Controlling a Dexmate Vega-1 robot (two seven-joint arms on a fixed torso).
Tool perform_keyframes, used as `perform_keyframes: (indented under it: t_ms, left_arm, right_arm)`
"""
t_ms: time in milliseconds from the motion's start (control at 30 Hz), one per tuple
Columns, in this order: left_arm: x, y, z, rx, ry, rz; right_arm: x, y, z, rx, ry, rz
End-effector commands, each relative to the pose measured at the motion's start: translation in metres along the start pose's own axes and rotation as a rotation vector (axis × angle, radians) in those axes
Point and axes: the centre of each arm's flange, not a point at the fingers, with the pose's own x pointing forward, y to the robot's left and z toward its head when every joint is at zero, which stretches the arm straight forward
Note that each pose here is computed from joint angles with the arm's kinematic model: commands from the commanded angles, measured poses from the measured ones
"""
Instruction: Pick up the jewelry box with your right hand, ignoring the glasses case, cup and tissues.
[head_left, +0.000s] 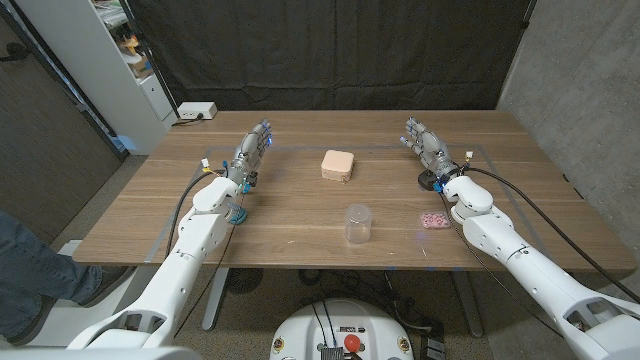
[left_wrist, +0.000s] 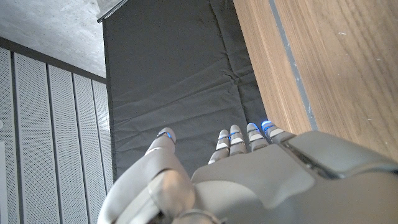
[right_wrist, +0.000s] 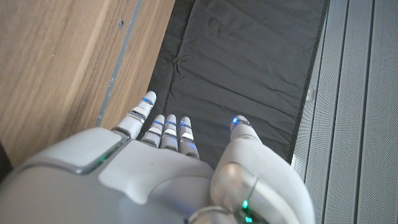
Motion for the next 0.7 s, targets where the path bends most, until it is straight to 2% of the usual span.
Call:
perform_keyframes:
  t_ms: [33, 500, 700]
  left_arm:
    - [0.0, -0.003, -0.001, 0.003, 0.004, -0.008]
    - [-0.002, -0.005, 0.003, 0.017, 0.009, -0.012]
    - [-0.003, -0.005, 0.003, 0.018, 0.013, -0.011]
  right_arm:
    - [0.0, 0.007, 0.008, -0.019, -0.033, 0.021]
    - [0.001, 0.018, 0.016, -0.02, -0.073, 0.071]
    - [0.003, 0.022, 0.019, -0.019, -0.072, 0.098]
